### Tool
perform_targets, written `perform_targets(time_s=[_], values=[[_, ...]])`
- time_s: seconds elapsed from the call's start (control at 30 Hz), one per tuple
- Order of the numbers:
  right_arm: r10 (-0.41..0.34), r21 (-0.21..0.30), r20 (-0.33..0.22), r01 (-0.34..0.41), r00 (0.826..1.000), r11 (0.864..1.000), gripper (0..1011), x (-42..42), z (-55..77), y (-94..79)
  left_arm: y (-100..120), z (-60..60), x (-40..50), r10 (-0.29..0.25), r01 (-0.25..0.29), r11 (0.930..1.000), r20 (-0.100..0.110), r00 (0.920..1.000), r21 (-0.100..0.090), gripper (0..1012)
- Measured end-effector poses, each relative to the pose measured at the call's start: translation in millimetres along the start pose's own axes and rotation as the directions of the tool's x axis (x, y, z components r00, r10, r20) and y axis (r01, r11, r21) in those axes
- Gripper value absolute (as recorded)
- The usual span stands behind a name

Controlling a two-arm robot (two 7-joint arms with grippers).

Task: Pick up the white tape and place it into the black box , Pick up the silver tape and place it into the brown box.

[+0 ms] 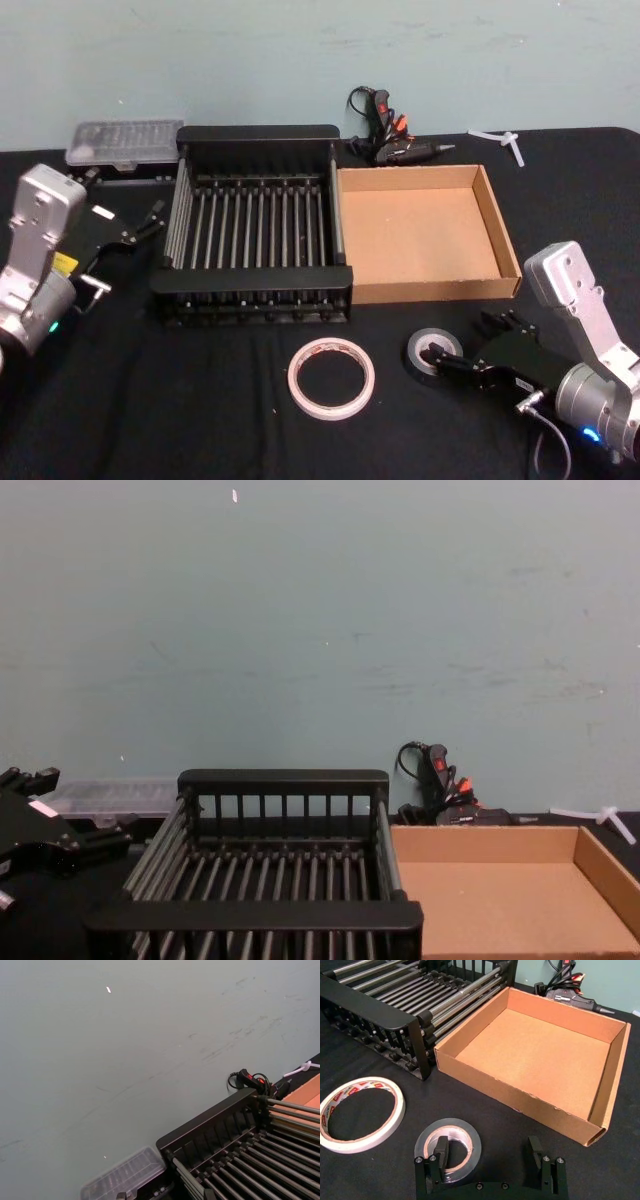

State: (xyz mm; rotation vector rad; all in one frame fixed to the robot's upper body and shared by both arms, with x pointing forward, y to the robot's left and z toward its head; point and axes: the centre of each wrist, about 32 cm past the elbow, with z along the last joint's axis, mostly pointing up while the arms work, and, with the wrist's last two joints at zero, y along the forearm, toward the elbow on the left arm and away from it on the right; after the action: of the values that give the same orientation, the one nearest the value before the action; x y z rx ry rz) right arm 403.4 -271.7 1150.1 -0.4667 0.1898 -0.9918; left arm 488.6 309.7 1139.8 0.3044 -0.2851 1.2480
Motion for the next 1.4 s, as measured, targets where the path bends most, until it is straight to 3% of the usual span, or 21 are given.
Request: perform_targets(time_s=[1.07,1.17,1.4], values=[[-0.006,-0.012,-0.005,0.006,1.0,1.0,1002,0.5,-1.1,2.9,0.0,0.0,0.0,0.0,0.0,1.0,0.0,1.0,0.0,1001],[-0.006,-0.011,-0.005,0.006,1.0,1.0,977,0.4,-1.0,2.9,0.0,0.0,0.0,0.0,0.0,1.0,0.0,1.0,0.0,1001],[-0.005,-0.011,-0.005,0.005,1.0,1.0,774,0.3,-1.0,2.9,0.0,0.0,0.0,0.0,0.0,1.0,0.0,1.0,0.0,1001]])
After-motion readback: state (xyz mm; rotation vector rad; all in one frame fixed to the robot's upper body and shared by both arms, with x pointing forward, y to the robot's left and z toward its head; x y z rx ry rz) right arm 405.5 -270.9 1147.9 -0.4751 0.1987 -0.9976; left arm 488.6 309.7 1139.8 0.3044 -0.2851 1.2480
